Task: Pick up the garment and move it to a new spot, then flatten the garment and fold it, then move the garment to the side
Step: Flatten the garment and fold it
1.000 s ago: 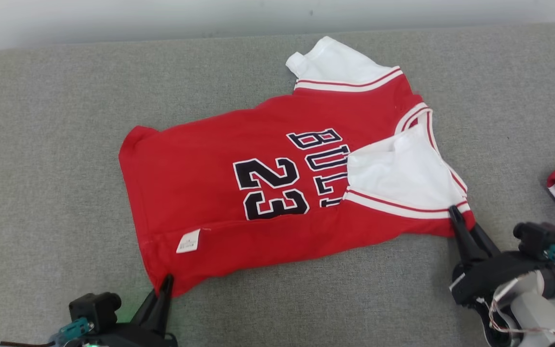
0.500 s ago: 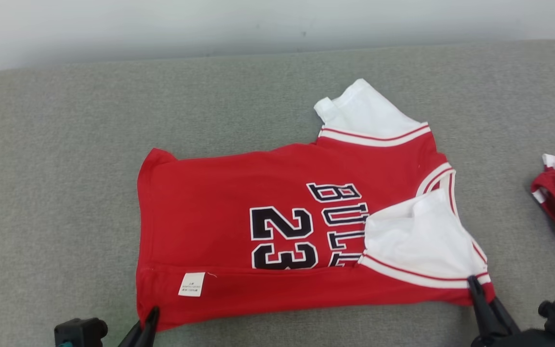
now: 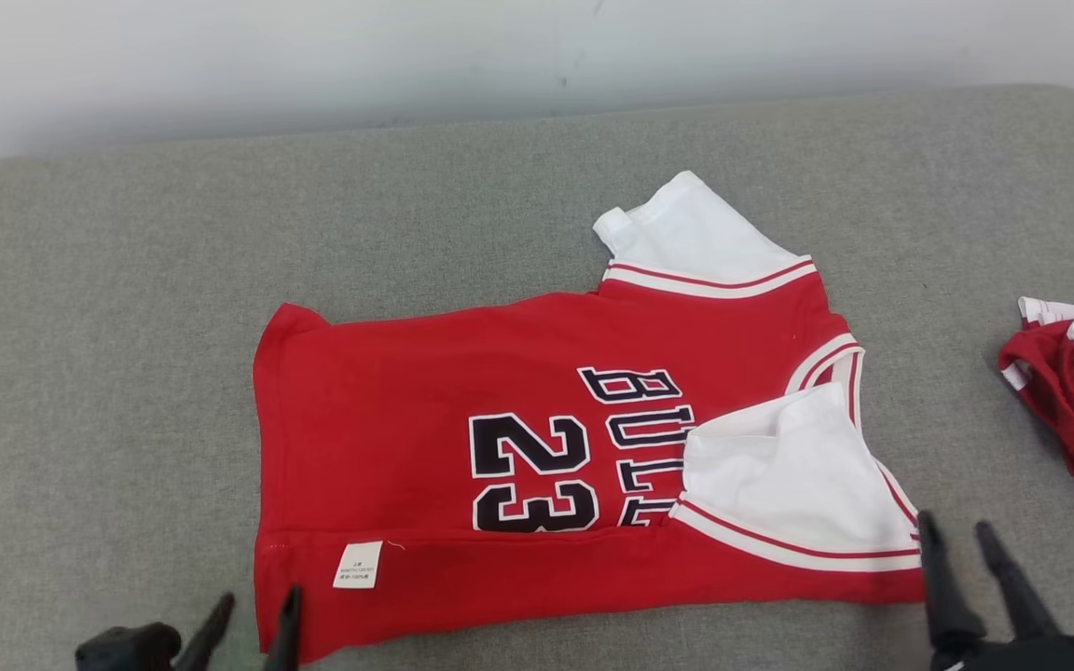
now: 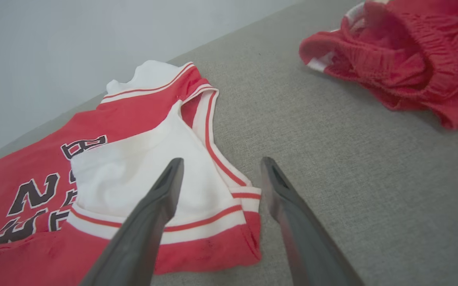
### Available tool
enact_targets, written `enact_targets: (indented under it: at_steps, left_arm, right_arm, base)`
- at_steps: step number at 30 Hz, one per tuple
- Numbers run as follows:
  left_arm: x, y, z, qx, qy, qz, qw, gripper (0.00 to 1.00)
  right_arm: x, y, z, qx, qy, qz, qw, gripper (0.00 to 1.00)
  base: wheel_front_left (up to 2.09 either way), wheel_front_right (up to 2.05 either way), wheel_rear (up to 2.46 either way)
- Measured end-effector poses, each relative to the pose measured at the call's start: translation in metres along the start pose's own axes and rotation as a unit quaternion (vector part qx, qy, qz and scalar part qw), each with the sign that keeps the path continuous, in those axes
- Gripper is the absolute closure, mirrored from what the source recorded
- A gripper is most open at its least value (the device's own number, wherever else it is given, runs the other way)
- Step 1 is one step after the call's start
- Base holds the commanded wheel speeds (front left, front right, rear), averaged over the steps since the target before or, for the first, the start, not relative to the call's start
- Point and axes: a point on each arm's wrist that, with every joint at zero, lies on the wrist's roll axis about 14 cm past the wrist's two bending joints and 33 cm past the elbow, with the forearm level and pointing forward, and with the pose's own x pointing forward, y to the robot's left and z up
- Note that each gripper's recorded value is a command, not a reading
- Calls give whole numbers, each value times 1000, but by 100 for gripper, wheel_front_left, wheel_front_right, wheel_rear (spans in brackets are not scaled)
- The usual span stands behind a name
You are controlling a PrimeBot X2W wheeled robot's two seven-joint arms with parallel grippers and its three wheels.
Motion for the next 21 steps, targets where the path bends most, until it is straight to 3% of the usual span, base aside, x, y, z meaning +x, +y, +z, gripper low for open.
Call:
enact_targets:
  at_steps: [5,13,21]
  left_arm:
    - [0,-4,45,-2,-105,12,994,0]
    - [-6,-14,112,31,-257,22,966,0]
    - [-8,-25,122,83,-284,24,955,0]
  right_arm:
    - [4,0,37,-46,-58,3,997,0]
    - [17,33,88,-108,-131,53,984,0]
    - [18,65,90,-146,-132,101,975,0]
  base:
    - [0,0,0]
    - [0,0,0]
    - [0,0,0]
